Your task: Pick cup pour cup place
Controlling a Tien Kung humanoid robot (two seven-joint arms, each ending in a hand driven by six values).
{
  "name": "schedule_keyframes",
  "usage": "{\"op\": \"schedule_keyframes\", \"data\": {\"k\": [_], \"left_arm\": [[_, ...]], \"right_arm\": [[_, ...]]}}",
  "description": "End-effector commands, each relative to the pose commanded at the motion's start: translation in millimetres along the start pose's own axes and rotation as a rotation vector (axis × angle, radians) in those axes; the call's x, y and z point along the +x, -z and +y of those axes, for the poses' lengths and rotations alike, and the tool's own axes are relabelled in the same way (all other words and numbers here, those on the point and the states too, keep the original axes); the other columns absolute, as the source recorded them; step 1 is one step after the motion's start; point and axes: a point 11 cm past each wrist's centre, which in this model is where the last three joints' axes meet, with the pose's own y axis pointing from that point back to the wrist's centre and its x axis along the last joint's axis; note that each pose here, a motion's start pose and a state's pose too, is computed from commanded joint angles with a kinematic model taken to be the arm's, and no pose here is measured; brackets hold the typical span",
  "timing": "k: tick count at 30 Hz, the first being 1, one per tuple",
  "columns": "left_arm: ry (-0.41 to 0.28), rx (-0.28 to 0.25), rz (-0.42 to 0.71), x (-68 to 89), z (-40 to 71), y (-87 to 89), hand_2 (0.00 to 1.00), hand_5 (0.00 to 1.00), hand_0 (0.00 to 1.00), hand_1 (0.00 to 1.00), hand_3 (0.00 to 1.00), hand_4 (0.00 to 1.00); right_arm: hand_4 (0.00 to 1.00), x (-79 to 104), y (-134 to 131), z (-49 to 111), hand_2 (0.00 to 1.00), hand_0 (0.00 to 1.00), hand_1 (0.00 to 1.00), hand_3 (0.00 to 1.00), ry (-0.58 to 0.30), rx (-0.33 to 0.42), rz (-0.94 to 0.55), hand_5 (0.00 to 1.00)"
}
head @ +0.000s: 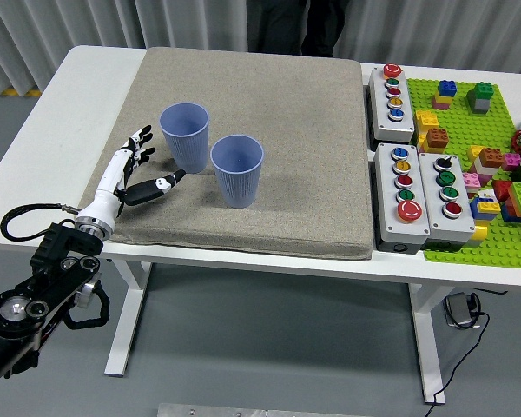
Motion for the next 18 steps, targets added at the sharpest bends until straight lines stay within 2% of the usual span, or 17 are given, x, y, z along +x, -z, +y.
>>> {"op": "schedule_keyframes", "data": {"k": [6,18], "left_arm": [[-0.011,-0.014,0.006,2.6,-6.9,-6.9,0.998,0.206,0.885,0.900,0.998,0.873],[0.016,-0.007,0.004,-7.9,-18.2,-9.1,0.998,0.212,0.886,0.897,0.998,0.877]], "right_arm": [[0.070,0.3,0.0,0.0,0.637,0.699,0.691,0.599,0.000,0.000,0.002,0.412],[0.069,-0.4,3.1,0.4,0.637,0.699,0.691,0.599,0.002,0.004,0.009,0.414]]}}
